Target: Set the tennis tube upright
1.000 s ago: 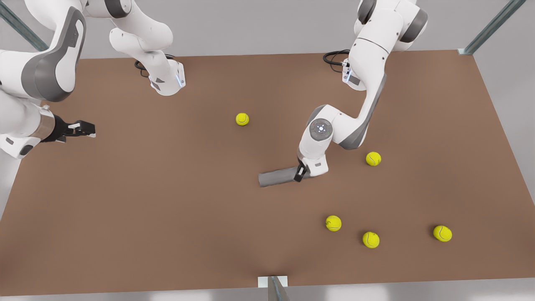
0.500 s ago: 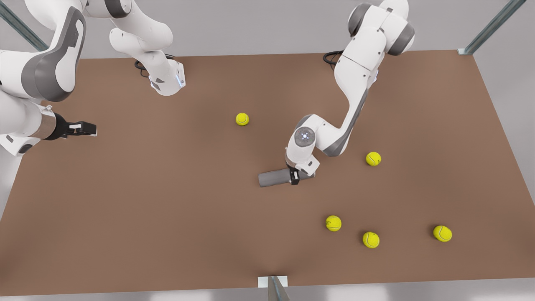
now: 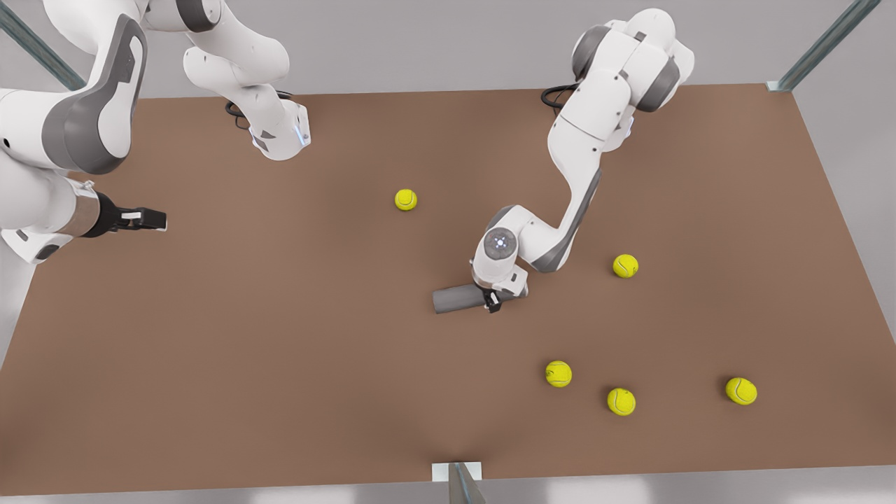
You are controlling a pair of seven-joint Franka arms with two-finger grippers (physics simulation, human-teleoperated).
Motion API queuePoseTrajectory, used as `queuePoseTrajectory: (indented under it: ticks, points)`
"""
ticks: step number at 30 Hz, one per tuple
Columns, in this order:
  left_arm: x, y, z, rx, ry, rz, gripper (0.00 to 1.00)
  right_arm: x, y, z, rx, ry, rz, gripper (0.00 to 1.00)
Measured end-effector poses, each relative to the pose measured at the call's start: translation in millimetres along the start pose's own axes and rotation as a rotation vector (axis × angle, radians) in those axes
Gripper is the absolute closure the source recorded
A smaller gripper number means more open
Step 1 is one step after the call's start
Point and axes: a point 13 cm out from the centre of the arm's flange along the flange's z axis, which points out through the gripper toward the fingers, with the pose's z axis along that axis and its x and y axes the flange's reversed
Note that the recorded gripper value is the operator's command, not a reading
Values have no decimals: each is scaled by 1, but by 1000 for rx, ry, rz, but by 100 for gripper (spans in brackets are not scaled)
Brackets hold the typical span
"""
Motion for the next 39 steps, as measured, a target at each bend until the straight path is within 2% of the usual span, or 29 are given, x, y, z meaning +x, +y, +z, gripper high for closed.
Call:
queuePoseTrajectory:
  ticks: [4, 5, 12, 23, 29, 33, 37, 39]
  points:
    - [3, 3, 6, -1, 1, -34, 0, -2, 2, 2, 0, 5, 4, 0]
    - [3, 3, 9, -2, 0, -42, 6, -2, 2, 3, 0, 6, 5, 0]
    - [5, 4, 14, -3, 0, -85, 18, -2, 4, 3, -4, 7, 13, 0]
    - [5, 3, 14, 2, 2, -121, 19, -2, 4, 0, -1, -1, 20, 0]
    - [0, -11, -17, 11, -18, -116, 25, 0, -2, -9, 13, -29, 32, 0]
    - [-5, -14, -28, 4, -51, -95, 25, 4, -8, -17, 14, -58, 42, 0]
    - [10, -55, -111, 77, -101, -37, 25, 0, -7, -17, 16, -64, 40, 0]
    - [-6, -76, -153, 132, -208, 12, 25, -1, -7, -16, 16, -65, 40, 0]
